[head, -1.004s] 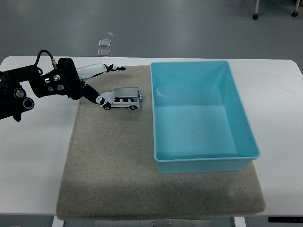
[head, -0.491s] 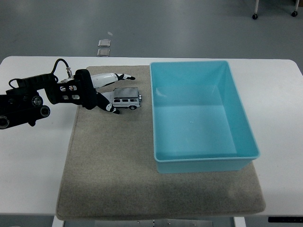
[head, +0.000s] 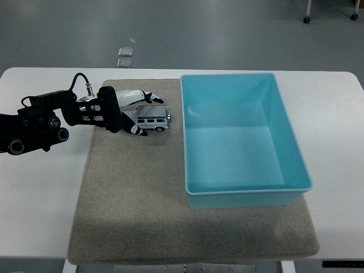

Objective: Left hand put the white car in the blue box

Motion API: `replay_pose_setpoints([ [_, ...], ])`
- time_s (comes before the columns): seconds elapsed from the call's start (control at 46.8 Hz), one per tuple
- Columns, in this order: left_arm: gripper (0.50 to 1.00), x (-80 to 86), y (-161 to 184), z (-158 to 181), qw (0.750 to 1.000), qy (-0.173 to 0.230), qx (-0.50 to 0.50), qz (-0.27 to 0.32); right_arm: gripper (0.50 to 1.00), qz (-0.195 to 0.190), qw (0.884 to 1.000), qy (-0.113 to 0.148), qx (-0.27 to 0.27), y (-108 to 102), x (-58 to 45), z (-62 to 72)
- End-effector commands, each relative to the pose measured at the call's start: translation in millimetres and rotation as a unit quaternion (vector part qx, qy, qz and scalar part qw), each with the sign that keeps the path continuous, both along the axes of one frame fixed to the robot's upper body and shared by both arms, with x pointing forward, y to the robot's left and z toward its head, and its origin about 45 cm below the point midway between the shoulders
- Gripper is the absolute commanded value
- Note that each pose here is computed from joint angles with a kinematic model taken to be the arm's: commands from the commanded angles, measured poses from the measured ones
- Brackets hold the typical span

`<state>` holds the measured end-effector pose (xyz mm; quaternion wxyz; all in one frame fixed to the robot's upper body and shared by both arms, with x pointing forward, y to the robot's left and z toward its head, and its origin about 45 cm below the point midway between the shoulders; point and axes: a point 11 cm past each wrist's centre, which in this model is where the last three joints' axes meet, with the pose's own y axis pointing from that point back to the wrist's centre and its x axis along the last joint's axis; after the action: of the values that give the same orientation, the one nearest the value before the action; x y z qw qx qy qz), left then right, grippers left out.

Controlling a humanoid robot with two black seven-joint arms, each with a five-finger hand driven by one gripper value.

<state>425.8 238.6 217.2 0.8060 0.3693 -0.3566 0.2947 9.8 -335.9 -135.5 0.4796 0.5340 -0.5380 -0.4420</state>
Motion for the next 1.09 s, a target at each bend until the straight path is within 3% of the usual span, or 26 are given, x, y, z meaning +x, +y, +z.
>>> replay_pose_setpoints([
  [0.0, 0.836, -1.7, -5.3, -3.4, 1.000, 0.004, -0.002, -0.005, 0.936, 0.000, 1.000, 0.000, 0.000, 0.0, 0.0, 0.0],
  [0.128, 0.780, -1.8, -4.9, -4.7, 1.000, 0.003, 0.004, -0.005, 0.936, 0.000, 1.000, 0.001, 0.000, 0.0, -0.9, -0.1],
  [0.192, 0.726, -1.5, -4.6, -5.6, 1.000, 0.004, 0.009, -0.002, 0.936, 0.000, 1.000, 0.001, 0.000, 0.0, -0.9, -0.1],
  [0.406, 0.658, -1.9, -4.3, -6.5, 1.000, 0.004, 0.012, -0.003, 0.936, 0.000, 1.000, 0.000, 0.000, 0.0, 0.0, 0.0],
  [0.556, 0.500, -2.3, -1.8, -8.6, 1.000, 0.006, 0.018, 0.000, 0.936, 0.000, 1.000, 0.000, 0.000, 0.0, 0.0, 0.0],
  [1.068, 0.500, 1.3, -1.6, 1.2, 0.999, -0.002, 0.032, -0.011, 0.936, 0.000, 1.000, -0.001, 0.000, 0.0, 0.2, 0.0],
])
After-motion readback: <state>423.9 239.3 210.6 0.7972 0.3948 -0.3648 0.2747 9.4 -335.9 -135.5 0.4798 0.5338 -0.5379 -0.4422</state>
